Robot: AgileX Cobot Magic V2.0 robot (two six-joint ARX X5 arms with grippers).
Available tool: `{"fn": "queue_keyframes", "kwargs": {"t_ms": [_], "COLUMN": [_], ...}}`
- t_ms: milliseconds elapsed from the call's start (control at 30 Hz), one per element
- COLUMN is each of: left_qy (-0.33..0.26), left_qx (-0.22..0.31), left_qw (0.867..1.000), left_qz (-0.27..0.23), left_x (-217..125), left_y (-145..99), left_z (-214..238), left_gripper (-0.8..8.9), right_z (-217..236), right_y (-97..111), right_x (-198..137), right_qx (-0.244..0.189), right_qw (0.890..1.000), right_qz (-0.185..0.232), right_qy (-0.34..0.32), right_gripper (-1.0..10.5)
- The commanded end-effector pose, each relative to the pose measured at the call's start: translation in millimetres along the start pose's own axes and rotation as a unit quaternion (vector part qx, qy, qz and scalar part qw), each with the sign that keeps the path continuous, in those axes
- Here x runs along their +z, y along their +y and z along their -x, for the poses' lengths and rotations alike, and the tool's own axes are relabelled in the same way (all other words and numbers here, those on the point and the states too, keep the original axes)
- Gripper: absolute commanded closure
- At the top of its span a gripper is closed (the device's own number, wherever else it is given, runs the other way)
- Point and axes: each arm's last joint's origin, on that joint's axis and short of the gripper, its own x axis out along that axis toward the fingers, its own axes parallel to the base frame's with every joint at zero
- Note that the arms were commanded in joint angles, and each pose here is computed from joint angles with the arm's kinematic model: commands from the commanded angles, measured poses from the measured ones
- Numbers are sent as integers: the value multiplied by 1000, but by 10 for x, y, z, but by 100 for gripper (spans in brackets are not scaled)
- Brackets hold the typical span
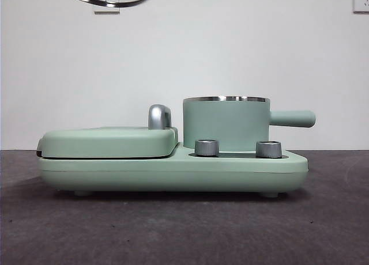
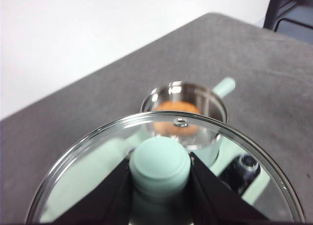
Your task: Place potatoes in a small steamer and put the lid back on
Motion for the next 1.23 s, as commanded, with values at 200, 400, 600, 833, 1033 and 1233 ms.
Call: {"fn": "queue_keyframes", "kwargs": {"t_ms": [200,400,600,833,1033,1233], "left_qy": [-82,-105,-114,-102,-102,-109], "left_qx": [-23,-43,-53,-57,-56,-57], "left_qw": [996,994,992,993,993,992], "left_qz": [-22,-9,6,19,16,14], "left_x": [151,140,75,-73,-168,-262], "left_y": [-40,-103,-129,-113,-98,-88], "left_z": [-537,-895,-1195,-1489,-1671,-1881], "left_gripper": [801,802,802,802,802,802], "right_z": [27,24,21,20,19,20], "right_y": [2,2,0,0,-1,-3], "right_x": [23,24,24,24,15,-2], "right_qx": [-8,-8,-10,-10,-11,-12], "right_qw": [1000,1000,1000,1000,1000,1000], "right_qz": [-7,-6,-4,-2,3,6], "right_qy": [-10,-9,-9,-9,-4,5], "right_gripper": [585,585,585,585,585,585]}}
